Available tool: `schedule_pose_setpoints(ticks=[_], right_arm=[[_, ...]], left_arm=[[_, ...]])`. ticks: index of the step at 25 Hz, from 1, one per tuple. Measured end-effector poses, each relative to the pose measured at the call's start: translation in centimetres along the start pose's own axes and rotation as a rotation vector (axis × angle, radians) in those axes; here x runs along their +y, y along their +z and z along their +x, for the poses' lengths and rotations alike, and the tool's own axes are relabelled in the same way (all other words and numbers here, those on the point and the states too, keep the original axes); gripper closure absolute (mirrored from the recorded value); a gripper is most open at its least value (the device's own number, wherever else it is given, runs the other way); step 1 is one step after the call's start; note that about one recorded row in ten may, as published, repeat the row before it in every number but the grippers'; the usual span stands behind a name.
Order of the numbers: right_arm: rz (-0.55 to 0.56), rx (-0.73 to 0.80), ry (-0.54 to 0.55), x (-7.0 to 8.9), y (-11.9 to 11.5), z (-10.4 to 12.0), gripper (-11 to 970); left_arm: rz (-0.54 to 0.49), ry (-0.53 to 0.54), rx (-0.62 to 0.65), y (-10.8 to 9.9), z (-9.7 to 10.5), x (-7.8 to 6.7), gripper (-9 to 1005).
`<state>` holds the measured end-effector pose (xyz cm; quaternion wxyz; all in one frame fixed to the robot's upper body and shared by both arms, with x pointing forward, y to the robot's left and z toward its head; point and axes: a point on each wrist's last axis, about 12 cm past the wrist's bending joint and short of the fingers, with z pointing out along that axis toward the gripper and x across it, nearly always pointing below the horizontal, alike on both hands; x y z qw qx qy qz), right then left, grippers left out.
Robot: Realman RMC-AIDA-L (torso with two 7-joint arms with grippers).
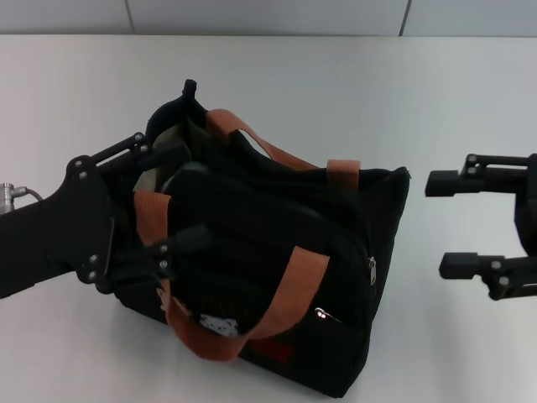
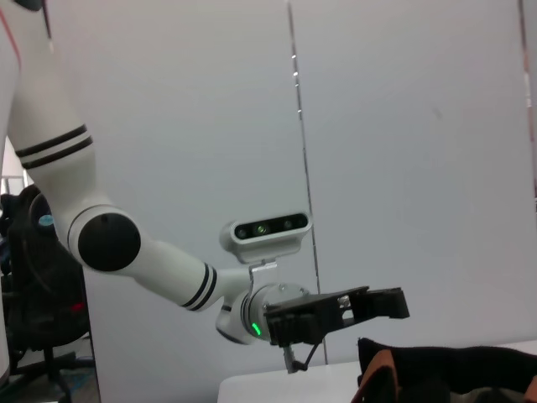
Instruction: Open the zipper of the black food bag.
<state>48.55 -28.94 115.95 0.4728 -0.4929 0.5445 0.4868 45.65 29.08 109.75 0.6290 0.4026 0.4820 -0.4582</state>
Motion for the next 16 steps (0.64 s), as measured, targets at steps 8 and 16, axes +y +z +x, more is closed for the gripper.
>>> schedule_pose_setpoints(ticks=[8, 16], right_arm=[[0.01, -0.008, 0.001, -0.36, 0.28, 0.18, 215], [0.019, -0.016, -0.01, -0.49, 0.11, -0.11, 215]], left_arm=[[0.008, 0.01, -0.003, 0.28, -0.11, 0.02, 177], [0.005, 0.014, -0.006, 0.35, 0.0, -0.13, 177]])
